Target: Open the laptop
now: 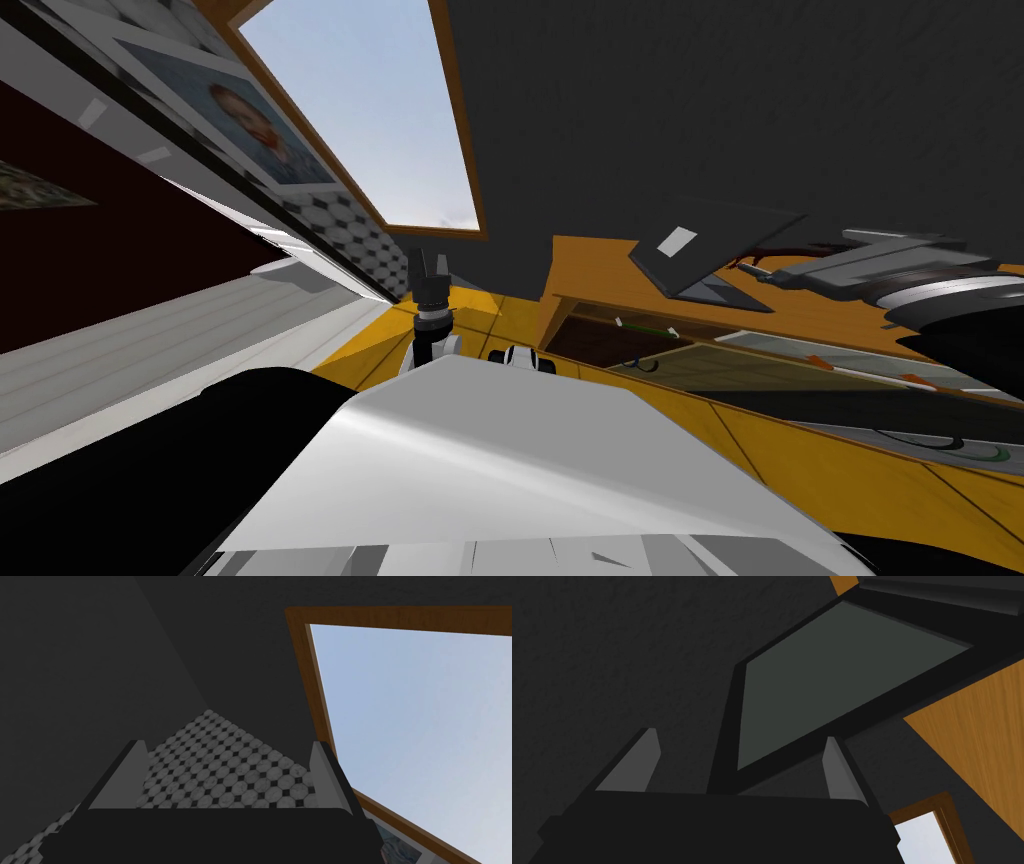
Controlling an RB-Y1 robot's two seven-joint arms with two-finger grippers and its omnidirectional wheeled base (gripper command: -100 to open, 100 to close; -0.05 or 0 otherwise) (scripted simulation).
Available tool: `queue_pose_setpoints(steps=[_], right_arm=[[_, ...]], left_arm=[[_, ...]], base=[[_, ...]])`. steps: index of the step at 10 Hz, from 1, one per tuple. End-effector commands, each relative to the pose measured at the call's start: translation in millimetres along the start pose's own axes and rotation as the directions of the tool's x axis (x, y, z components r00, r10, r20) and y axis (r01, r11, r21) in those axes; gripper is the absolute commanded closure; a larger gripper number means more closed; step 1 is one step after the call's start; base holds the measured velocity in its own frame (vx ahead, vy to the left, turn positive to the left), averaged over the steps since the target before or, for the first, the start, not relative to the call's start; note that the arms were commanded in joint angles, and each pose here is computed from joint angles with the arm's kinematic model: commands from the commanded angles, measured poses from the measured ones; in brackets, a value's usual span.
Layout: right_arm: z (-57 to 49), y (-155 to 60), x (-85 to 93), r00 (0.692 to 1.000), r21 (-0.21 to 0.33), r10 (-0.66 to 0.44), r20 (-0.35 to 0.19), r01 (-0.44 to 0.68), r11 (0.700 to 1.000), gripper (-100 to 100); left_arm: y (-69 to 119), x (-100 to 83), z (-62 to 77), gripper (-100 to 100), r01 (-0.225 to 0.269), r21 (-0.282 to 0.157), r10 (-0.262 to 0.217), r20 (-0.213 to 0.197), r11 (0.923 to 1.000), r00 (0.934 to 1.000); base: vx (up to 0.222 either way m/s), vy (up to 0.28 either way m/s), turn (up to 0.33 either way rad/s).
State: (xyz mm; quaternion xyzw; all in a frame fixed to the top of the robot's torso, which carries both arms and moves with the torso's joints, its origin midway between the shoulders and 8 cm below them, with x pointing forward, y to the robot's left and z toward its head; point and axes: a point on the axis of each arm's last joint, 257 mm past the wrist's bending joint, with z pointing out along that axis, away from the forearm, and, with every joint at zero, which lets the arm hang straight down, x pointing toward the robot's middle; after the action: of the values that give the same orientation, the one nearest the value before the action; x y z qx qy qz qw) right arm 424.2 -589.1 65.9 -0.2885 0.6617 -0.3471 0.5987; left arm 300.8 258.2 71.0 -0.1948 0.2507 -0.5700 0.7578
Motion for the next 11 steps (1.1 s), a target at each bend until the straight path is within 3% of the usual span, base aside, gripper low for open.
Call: queue_pose_setpoints(steps=[1, 4, 5, 11], right_arm=[[11.8, -21, -18.8, 0.995, 0.027, -0.100, 0.012, 0.099, 0.995, -100], [12.4, -20, -16.3, 0.997, 0.021, -0.081, 0.010, 0.080, 0.997, -100], [12.6, -21, -16.8, 0.997, 0.020, -0.080, 0.011, 0.080, 0.997, 100], [7.3, -30, 5.1, 0.982, 0.027, 0.190, 0.003, -0.190, 0.981, 100]], left_arm=[[0.0, 0.0, 0.0, 0, 0.000, 0.000, 0.000, 0.000, 1.0000, 1.0000], [0.0, 0.0, 0.0, 0, 0.000, 0.000, 0.000, 0.000, 1.0000, 1.0000], [0.0, 0.0, 0.0, 0, 0.000, 0.000, 0.000, 0.000, 1.0000, 1.0000], [0.0, 0.0, 0.0, 0, 0.000, 0.000, 0.000, 0.000, 1.0000, 1.0000]], base=[[0.037, 0.159, -0.032], [0.058, 0.037, -0.022], [0.007, 0.005, 0.007], [-0.023, -0.068, 0.032]])
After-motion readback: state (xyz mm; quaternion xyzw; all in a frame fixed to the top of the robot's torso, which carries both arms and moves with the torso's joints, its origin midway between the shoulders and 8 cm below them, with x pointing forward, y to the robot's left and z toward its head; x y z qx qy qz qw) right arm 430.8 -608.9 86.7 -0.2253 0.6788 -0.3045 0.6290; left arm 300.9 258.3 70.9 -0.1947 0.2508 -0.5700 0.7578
